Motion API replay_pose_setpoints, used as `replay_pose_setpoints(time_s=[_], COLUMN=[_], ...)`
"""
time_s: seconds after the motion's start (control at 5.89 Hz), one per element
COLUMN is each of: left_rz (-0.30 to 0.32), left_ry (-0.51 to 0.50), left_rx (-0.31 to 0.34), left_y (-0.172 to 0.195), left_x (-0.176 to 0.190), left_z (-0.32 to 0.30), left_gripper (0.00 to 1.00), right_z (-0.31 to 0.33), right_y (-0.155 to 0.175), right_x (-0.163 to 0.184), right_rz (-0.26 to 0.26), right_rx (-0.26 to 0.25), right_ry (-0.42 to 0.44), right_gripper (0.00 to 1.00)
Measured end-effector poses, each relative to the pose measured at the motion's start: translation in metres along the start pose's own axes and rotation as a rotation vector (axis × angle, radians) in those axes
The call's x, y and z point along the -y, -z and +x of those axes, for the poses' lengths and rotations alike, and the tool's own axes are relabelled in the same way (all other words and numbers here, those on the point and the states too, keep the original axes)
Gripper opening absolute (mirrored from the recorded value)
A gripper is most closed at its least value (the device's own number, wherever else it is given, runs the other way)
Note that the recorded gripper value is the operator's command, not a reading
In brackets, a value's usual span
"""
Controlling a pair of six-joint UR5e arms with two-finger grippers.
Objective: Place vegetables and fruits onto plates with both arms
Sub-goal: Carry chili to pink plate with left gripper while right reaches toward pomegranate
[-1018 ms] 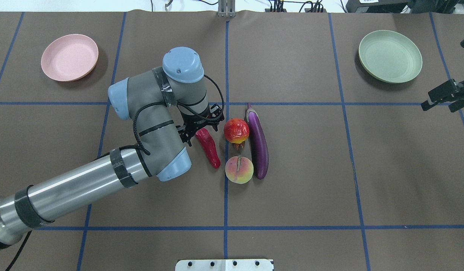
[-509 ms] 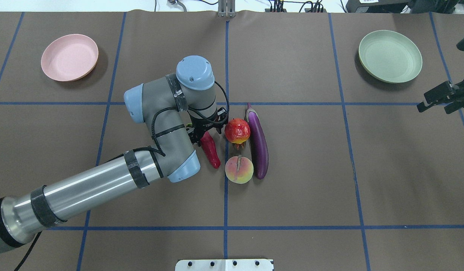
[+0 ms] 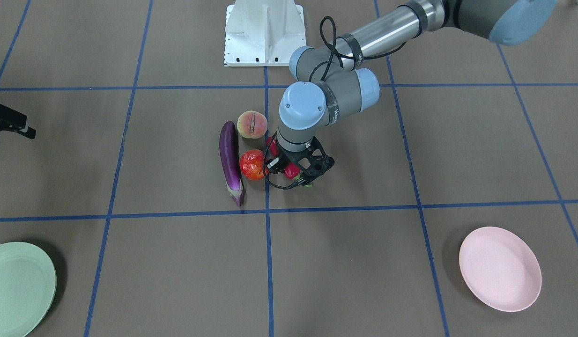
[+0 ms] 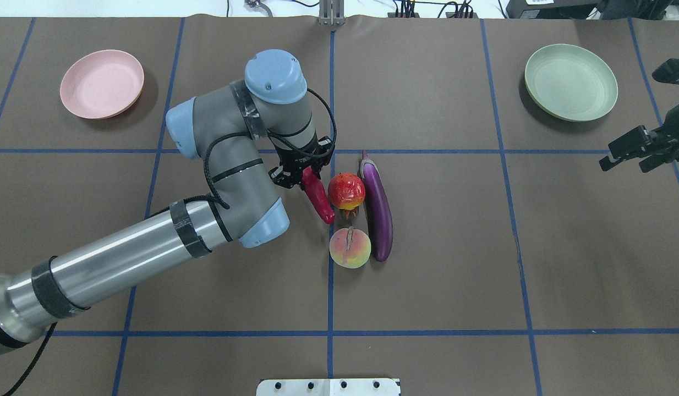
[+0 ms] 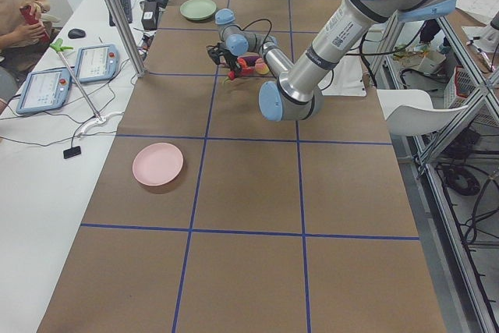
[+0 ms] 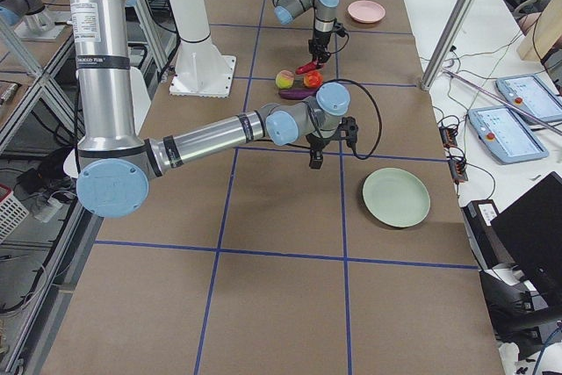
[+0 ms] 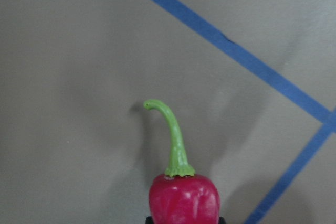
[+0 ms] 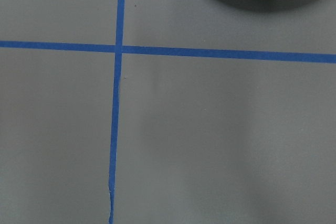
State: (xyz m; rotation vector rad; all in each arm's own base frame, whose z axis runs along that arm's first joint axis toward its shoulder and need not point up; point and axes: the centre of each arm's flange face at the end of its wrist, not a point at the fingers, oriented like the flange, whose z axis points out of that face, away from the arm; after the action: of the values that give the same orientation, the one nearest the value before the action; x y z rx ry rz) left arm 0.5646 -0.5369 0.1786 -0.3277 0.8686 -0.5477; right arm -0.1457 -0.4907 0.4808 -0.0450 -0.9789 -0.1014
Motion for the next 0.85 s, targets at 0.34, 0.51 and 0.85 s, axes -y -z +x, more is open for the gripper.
replay_pose_setpoints(time_s=[0.34, 0.51, 0.85], left_rz=[-0.056, -0.071, -0.013], left_ry=[0.031, -0.007, -0.198], left_rx=[-0.102, -0.145, -0.142], left_y=[0.097, 0.136, 0.157], left_x=[0.057, 0.089, 0.178], left_z=[-0.008, -0.038, -0.138], left_gripper=[0.0, 0.0, 0.0], right_z=[-0.038, -0.08, -0.193], right_y=[-0.015, -0.03, -0.082], right_x=[0.011, 0.021, 0.015], right_rz=[-0.002, 0.008, 0.037], right_rx=[-0.02, -0.035, -0.052], right_ry=[0.0, -0.021, -0.1], right_gripper=[1.0, 1.0, 1.0])
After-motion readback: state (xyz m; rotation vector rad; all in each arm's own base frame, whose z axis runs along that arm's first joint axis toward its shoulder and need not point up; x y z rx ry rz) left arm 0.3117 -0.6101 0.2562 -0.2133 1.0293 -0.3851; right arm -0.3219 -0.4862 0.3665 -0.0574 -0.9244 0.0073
